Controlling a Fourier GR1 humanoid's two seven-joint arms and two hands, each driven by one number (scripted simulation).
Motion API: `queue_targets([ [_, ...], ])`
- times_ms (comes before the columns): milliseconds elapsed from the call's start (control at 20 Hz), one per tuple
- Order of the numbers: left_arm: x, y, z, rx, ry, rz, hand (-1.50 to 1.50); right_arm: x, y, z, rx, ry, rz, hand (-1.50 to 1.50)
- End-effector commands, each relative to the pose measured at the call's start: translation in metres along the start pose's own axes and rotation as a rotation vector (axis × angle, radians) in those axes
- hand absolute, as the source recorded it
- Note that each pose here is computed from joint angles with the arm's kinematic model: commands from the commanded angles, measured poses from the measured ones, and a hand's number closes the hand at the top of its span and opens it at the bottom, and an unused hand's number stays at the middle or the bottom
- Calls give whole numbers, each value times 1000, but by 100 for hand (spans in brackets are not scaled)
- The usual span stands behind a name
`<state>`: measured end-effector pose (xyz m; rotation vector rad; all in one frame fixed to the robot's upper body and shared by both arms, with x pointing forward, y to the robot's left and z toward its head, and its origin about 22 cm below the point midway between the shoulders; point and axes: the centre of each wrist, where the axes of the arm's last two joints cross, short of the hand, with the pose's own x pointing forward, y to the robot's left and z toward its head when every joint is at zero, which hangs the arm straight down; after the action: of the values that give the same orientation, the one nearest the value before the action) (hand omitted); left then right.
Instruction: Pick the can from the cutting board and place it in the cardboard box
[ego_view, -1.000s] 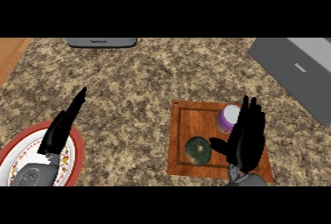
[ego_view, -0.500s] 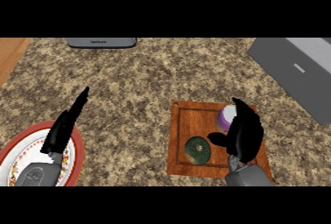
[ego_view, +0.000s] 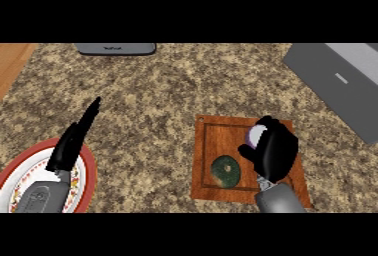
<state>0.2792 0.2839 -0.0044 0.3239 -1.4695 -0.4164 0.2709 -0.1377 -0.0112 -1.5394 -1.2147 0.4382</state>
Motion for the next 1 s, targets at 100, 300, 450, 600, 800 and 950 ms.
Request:
queue_targets([
  [100,-3,-12,7,-7,5,-16,0,-7,-7,-4,-151,33,68,150],
  [300,6,-6,12,-29,-7,27,0,16,-11,-35,-100,86,112,150],
  [450,10,-4,0,-38,-51,-18,0,16,-13,-99,78,240,170,150],
  [600,20,-12,-4,-44,-95,-2,0,9,-17,-135,180,338,230,150],
  [800,26,-20,-9,-83,-93,-7,0,21,-61,-213,172,391,270,150],
  [950,28,-23,-13,-78,-95,-16,0,33,-91,-253,133,434,308,150],
])
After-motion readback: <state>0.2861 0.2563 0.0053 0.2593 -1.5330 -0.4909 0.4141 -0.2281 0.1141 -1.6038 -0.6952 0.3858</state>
